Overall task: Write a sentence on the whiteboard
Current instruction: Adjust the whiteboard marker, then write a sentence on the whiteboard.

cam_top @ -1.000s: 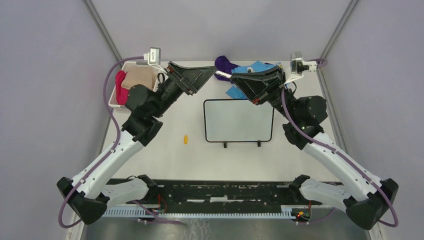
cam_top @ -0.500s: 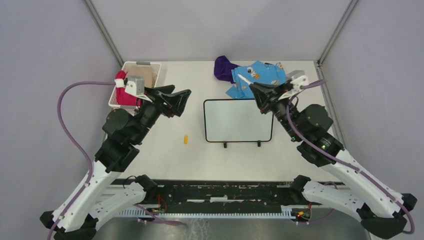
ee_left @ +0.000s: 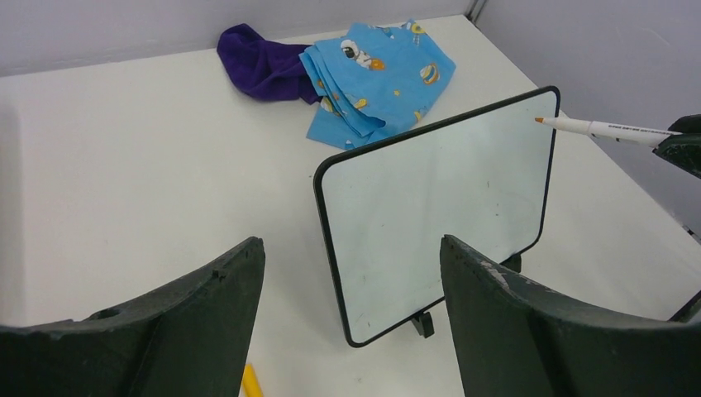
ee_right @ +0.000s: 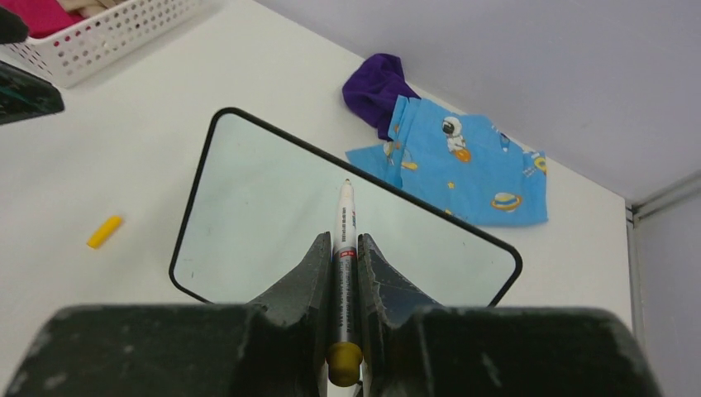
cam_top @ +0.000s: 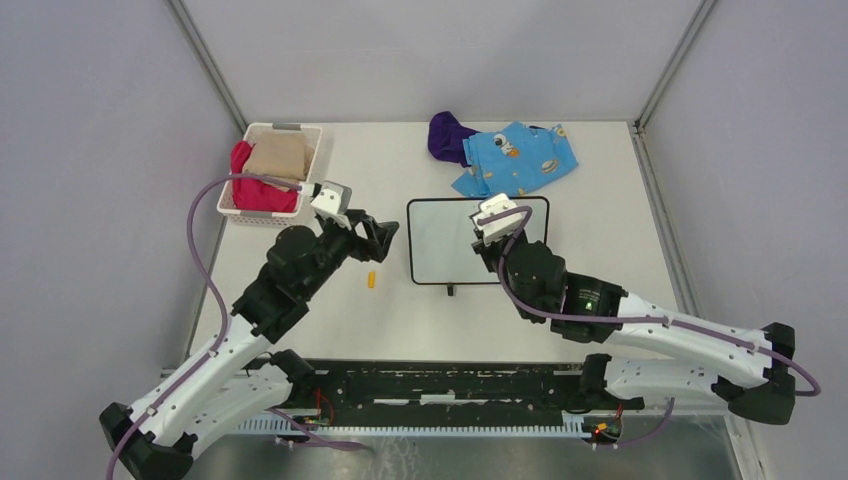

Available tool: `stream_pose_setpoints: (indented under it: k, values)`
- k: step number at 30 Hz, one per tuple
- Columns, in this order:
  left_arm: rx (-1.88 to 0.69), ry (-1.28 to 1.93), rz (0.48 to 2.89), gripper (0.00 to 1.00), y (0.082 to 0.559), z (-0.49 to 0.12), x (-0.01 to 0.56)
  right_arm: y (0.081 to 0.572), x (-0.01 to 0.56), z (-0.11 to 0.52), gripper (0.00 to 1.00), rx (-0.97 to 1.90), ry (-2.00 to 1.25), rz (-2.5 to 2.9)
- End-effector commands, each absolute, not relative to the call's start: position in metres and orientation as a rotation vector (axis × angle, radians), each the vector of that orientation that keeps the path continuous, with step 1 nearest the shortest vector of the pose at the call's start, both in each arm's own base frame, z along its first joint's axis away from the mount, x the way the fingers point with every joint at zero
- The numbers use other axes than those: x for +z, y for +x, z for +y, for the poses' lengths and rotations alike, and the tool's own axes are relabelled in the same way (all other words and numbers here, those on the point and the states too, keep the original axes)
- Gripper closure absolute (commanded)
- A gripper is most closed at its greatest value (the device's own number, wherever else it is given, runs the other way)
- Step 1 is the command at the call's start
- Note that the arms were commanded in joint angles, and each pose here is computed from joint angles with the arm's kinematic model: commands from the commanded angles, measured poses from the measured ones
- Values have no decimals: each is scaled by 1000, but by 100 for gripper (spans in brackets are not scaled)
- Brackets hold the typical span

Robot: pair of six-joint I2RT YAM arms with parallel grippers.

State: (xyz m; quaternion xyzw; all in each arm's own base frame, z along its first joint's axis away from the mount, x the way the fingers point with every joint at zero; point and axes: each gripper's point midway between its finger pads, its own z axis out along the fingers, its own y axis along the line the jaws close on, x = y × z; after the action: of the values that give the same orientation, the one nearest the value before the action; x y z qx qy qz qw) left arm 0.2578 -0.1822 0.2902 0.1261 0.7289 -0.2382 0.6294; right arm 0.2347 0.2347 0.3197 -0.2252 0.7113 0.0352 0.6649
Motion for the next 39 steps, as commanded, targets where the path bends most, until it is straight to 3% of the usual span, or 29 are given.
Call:
stream_pose_setpoints:
  k: [1,13,21,23,26,31,34,39]
  values:
    - [-595,268,1547,17,260,-187,311,231,312,212,100,92,-366,1643]
    - [-632,317,1856,11,278,-223,254,219,259,215,100,230,-360,1668]
    - [-613,213,1867,8,268,-203,252,211,261,211,100,290,-384,1620]
    - [-547,174,1865,1,273,-191,248,211,267,212,100,312,-373,1596]
    - [-400,61,1910,0,287,-171,232,212,267,212,100,308,-380,1590]
    - [-160,161,2045,0,302,-160,203,212,268,212,100,303,-389,1580]
    - [-134,82,1987,0,311,-153,210,211,270,210,100,312,-383,1570]
    - [-331,35,1792,0,314,-165,262,207,274,208,100,344,-382,1552]
